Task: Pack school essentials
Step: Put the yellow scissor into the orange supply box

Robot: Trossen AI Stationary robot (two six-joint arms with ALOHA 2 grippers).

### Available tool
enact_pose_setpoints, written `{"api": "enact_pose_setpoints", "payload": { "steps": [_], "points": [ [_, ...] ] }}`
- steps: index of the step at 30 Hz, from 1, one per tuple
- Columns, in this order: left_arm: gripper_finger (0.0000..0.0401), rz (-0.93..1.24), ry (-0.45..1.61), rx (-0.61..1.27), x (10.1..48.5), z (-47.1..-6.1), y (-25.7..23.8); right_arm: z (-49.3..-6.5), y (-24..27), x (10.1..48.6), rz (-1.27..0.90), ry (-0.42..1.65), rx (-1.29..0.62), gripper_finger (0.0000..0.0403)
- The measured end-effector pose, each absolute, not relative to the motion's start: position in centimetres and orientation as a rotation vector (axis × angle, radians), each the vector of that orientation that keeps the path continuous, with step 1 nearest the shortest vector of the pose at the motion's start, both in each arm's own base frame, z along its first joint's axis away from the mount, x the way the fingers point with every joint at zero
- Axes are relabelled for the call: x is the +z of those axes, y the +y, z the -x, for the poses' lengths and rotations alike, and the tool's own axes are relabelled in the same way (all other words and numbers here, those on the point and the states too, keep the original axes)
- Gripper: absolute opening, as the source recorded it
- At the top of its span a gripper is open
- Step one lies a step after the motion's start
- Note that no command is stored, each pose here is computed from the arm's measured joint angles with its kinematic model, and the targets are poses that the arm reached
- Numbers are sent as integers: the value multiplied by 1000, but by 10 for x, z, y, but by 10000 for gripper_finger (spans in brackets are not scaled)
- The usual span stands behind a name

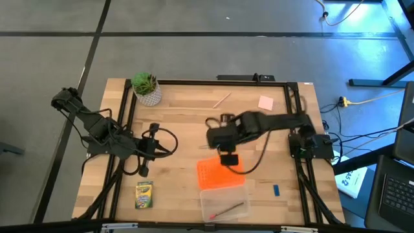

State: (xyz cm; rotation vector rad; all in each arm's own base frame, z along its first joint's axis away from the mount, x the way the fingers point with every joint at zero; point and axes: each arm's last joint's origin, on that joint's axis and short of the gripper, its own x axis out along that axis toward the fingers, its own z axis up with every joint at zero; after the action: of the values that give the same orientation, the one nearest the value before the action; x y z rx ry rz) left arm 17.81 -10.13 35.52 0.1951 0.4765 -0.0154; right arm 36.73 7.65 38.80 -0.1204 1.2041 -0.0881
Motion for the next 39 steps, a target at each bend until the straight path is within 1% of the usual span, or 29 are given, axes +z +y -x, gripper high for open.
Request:
{"api": "enact_pose_setpoints", "payload": {
  "steps": [4, 7, 12, 15, 18, 20, 25, 28, 30, 32, 35, 37, 39],
  "points": [
    [0, -121, 471, 119, 355, -181, -92, -338, 58, 424, 109, 1102, -135, 108],
    [0, -62, 478, 192, 354, -186, -81, -322, 48, 440, 98, 1054, -143, 108],
    [0, -39, 495, 308, 353, -194, -57, -314, 36, 450, 135, 1022, -130, 108],
    [0, -23, 529, 330, 357, -196, -42, -316, 25, 449, 156, 1030, -136, 108],
    [0, -23, 564, 338, 364, -194, -29, -325, 13, 439, 148, 1019, -111, 108],
    [0, -36, 576, 357, 369, -192, -24, -333, 6, 426, 134, 1007, -65, 108],
    [0, -37, 635, 400, 373, -186, -15, -343, -13, 380, 67, 932, 30, 108],
    [0, 33, 688, 442, 368, -181, -12, -338, -24, 355, 44, 940, 38, 108],
    [0, 137, 712, 442, 365, -179, -12, -329, -28, 346, 39, 948, 58, 108],
    [0, 255, 745, 407, 363, -178, -13, -321, -30, 340, 27, 966, 72, 108],
    [0, 370, 814, 344, 359, -175, -17, -306, -34, 335, 28, 1000, 69, 108],
    [0, 425, 831, 353, 357, -176, -19, -296, -37, 328, 26, 1047, 44, 108],
    [0, 431, 840, 361, 355, -178, -21, -290, -42, 313, 0, 1118, 25, 108]
  ]
}}
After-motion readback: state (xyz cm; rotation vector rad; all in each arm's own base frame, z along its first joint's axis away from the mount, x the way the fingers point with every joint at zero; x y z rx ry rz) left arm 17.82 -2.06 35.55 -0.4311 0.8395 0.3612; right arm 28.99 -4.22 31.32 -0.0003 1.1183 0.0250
